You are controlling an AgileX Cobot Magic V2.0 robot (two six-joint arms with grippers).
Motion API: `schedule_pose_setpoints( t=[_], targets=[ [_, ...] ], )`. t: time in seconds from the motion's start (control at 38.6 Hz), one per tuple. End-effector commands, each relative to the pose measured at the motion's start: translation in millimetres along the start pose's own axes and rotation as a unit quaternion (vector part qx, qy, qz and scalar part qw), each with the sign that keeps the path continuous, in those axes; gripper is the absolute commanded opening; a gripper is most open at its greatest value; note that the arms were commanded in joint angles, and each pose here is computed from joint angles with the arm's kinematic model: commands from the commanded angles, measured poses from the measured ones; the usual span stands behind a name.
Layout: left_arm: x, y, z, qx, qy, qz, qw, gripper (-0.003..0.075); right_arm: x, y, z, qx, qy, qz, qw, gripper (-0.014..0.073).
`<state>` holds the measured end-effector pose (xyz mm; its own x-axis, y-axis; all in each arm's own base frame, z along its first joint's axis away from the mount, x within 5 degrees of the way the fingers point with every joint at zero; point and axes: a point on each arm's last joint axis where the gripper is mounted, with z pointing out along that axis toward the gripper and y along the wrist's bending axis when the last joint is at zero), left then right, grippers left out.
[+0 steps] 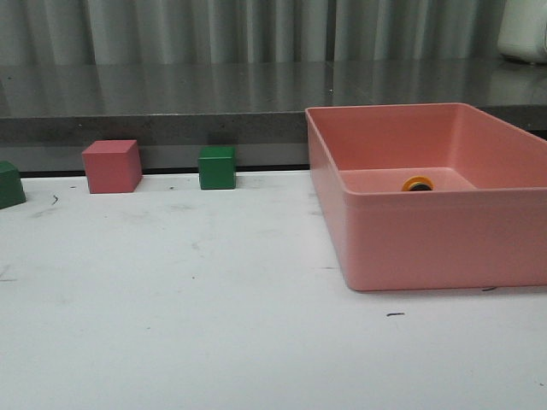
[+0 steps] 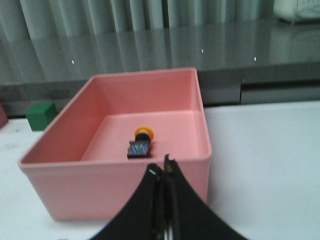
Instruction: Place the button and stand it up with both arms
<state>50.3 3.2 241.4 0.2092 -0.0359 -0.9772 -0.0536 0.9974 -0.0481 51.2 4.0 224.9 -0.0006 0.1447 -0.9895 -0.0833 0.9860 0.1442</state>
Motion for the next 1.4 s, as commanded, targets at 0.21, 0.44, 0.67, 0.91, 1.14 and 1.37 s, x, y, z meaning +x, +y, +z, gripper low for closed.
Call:
schedule_pose_setpoints(
  t=[0.21,0.44,0.67,0.91,1.14,1.37],
  targets=[
    [-78.2,-3.1,23.3,-0.003,0.016,0.04,0.999,-0.002,-93.9,13.3,7.0,0.002,-0.007,0.001,1.0,-0.006],
    [-73.8,-2.7,57.0,-0.006,0.097,0.038,0.994,-0.002,-111.6,15.9,52.9,0.014,0.075,0.001,0.997,-0.006],
    [-73.7,-2.8,57.9,-0.005,0.097,0.038,0.995,0.015,-110.5,15.7,59.4,0.016,0.083,0.001,0.996,0.0108],
    [-74.1,-2.8,58.0,-0.005,0.094,0.038,0.995,0.0701,-110.7,15.7,59.4,0.015,0.082,0.001,0.996,0.0634],
    [-74.1,-2.8,58.0,-0.005,0.094,0.038,0.995,0.0631,-108.1,15.6,88.5,0.015,0.089,0.001,0.996,0.0661],
    [-74.1,-2.8,58.0,-0.005,0.094,0.038,0.995,0.0576,-108.8,17.3,177.3,0.024,0.175,0.0,0.984,0.0661]
  ],
)
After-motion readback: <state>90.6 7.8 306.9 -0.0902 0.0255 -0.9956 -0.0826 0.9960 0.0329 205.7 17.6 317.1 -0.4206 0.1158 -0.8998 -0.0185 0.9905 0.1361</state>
